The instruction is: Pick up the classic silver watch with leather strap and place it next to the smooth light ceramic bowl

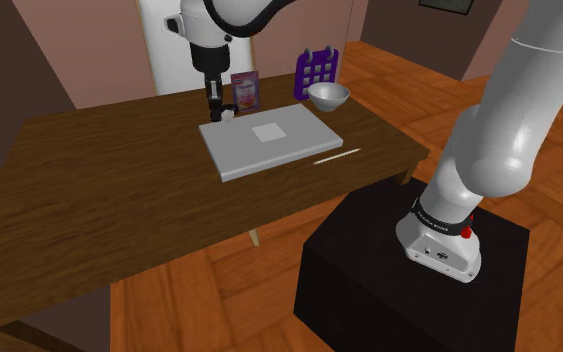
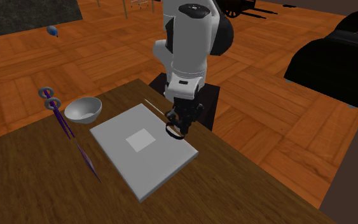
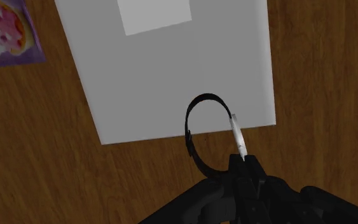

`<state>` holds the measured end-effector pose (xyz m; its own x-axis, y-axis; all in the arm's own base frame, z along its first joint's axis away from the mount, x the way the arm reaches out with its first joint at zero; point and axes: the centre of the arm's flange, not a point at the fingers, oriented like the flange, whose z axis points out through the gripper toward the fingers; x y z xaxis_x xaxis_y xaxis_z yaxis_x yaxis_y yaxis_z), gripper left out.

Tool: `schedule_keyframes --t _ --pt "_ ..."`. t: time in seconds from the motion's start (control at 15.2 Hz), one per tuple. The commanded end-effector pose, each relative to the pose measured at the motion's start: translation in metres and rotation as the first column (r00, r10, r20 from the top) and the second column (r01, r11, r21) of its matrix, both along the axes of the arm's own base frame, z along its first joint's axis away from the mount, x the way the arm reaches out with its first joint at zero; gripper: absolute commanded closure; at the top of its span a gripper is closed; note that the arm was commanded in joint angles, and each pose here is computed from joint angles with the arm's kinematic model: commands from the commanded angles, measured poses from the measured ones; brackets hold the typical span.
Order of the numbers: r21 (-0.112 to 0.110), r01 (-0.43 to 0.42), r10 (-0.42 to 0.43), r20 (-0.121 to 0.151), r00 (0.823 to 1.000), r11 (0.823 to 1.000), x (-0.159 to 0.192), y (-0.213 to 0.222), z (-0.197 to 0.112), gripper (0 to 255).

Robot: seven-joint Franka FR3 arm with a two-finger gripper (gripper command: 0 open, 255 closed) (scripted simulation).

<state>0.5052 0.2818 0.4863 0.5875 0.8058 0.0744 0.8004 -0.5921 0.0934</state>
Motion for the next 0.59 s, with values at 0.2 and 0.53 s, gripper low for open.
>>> schedule_keyframes --t 0.2,0.53 --pt "0.001 0.0 0.0 0.0 1.0 1.0 -0.021 -0.064 -0.002 255" --pt "0.001 0.0 0.0 0.0 1.0 1.0 -0.041 -0.127 -0.002 255"
